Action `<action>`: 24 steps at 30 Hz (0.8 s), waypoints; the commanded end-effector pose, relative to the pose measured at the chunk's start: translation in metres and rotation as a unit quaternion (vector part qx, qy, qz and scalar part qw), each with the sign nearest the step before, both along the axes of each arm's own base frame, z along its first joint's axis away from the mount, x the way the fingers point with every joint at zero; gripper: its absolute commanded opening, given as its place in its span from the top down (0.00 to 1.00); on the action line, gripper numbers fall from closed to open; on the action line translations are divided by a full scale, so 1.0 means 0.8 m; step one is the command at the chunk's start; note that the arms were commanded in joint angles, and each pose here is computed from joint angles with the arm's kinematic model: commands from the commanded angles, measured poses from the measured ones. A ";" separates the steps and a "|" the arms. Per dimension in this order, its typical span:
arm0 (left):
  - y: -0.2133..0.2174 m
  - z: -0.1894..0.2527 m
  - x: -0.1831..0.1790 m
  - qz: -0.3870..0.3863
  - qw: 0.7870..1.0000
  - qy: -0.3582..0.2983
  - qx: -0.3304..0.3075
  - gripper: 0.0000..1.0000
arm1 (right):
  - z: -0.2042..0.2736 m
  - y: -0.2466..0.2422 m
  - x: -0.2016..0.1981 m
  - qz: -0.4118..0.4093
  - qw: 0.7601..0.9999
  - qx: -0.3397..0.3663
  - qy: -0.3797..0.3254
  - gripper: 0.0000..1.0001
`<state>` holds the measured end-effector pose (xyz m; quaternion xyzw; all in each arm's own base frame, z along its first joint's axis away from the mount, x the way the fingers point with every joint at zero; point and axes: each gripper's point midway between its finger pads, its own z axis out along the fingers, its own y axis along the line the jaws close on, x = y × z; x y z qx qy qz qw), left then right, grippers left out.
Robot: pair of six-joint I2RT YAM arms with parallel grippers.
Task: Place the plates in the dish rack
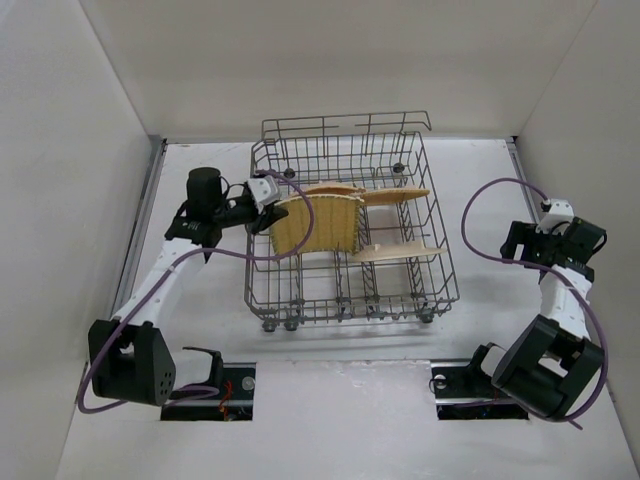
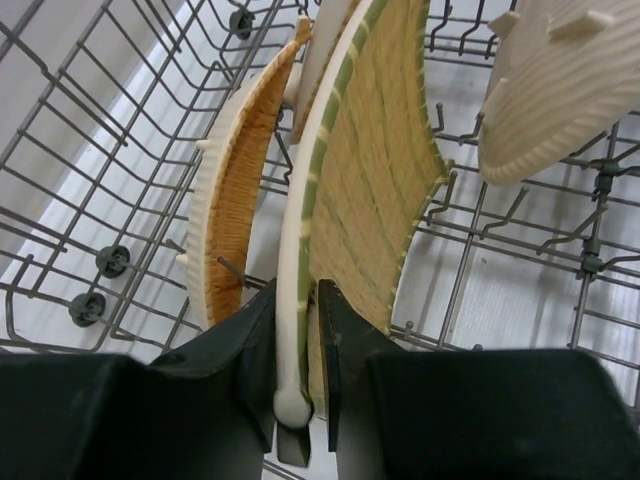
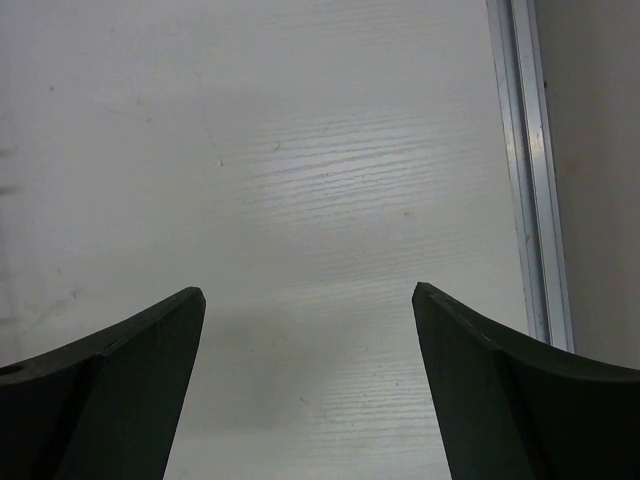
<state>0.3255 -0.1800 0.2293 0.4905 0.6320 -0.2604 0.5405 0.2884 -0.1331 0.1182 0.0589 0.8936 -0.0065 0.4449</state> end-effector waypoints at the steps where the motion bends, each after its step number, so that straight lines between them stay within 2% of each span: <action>1: -0.001 0.003 0.009 -0.004 1.000 -0.023 -0.004 0.78 | 0.026 -0.006 0.014 0.010 1.000 -0.015 -0.022 0.10; 4: 0.004 0.001 0.013 0.010 0.999 -0.030 0.000 0.59 | 0.025 -0.005 0.014 0.012 1.000 -0.013 -0.020 0.10; 7: 0.008 0.023 0.016 0.028 0.998 -0.064 -0.002 0.39 | 0.026 -0.004 0.014 0.014 1.000 -0.016 -0.023 0.10; 11: 0.012 0.066 0.015 0.058 0.993 -0.103 -0.005 0.30 | 0.028 -0.002 0.013 0.017 0.999 -0.017 -0.027 0.09; 17: 0.016 0.139 -0.009 0.099 0.983 -0.157 -0.016 0.08 | 0.031 0.001 0.014 0.026 0.999 -0.011 -0.036 0.10; 19: 0.016 0.155 -0.020 0.112 0.980 -0.166 -0.016 0.07 | 0.032 0.003 0.014 0.030 0.999 -0.008 -0.039 0.10; 20: 0.018 0.170 -0.031 0.143 0.975 -0.167 -0.010 0.00 | 0.035 0.004 0.013 0.032 0.998 -0.011 -0.047 0.10; 22: 0.021 0.173 -0.030 0.161 0.973 -0.163 -0.006 0.00 | 0.037 0.004 0.013 0.033 0.998 -0.012 -0.051 0.10; 24: 0.037 0.176 -0.020 0.217 0.966 -0.143 -0.004 0.00 | 0.040 0.004 0.011 0.034 0.997 -0.018 -0.060 0.10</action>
